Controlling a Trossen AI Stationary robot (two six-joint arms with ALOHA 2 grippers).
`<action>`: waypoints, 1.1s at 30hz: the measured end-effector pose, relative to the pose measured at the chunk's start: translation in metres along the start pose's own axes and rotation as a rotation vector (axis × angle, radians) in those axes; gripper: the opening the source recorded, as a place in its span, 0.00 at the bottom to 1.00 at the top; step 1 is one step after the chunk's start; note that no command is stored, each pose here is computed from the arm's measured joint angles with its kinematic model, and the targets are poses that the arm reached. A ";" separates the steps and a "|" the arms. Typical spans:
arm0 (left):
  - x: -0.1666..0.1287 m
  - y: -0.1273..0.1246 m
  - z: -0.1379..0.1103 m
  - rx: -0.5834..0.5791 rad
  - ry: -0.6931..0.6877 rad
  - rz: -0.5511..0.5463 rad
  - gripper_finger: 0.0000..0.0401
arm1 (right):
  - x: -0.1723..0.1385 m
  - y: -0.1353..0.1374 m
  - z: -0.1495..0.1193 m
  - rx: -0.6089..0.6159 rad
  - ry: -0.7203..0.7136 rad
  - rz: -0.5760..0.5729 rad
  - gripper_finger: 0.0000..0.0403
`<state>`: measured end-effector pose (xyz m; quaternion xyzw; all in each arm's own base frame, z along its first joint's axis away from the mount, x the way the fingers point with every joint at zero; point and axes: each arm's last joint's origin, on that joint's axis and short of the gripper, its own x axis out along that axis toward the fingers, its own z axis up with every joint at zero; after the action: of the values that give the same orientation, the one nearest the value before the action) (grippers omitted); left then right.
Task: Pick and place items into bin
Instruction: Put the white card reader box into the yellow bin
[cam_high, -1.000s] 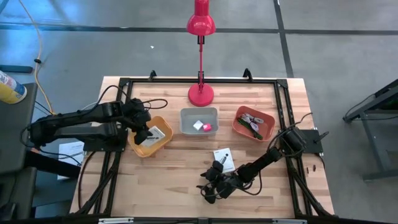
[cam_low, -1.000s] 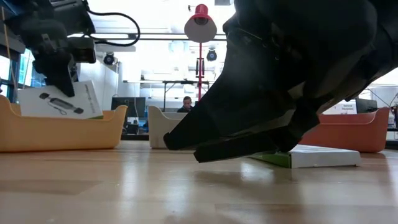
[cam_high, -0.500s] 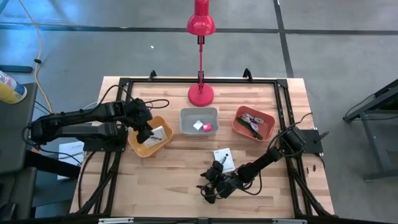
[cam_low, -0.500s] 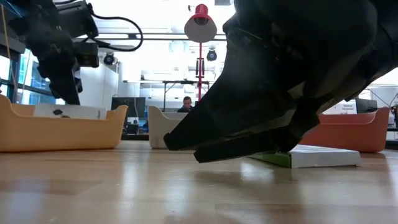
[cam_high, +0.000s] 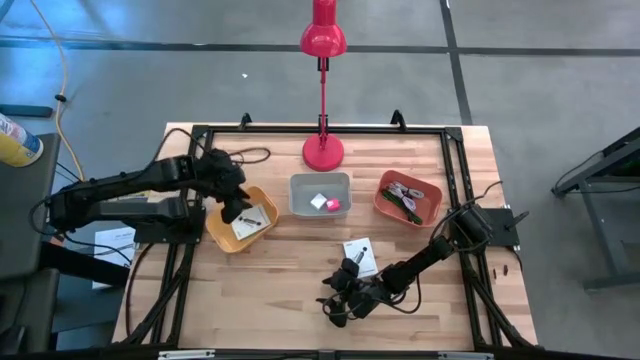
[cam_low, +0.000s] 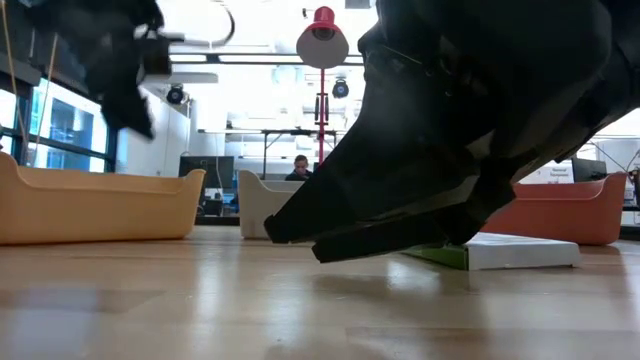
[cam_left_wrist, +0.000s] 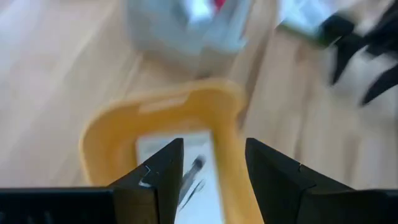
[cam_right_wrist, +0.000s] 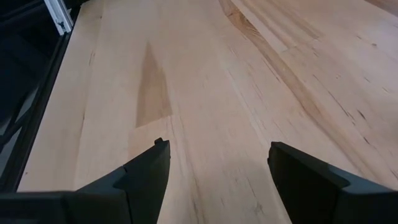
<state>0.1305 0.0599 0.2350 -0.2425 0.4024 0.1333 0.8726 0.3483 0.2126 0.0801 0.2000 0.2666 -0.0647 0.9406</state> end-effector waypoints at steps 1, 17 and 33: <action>-0.005 -0.003 0.006 0.009 -0.023 -0.016 0.40 | 0.000 0.000 0.000 0.001 0.003 0.005 0.64; -0.026 -0.104 0.034 0.218 -0.300 -0.118 0.40 | -0.041 0.022 0.049 -0.138 -0.067 0.099 0.64; 0.078 -0.191 0.014 0.190 -0.239 -0.252 0.40 | -0.101 -0.003 0.020 -0.229 0.269 -0.341 0.64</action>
<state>0.2714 -0.0916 0.2432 -0.1901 0.2729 0.0122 0.9430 0.2714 0.2035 0.1482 0.0508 0.4248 -0.1647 0.8887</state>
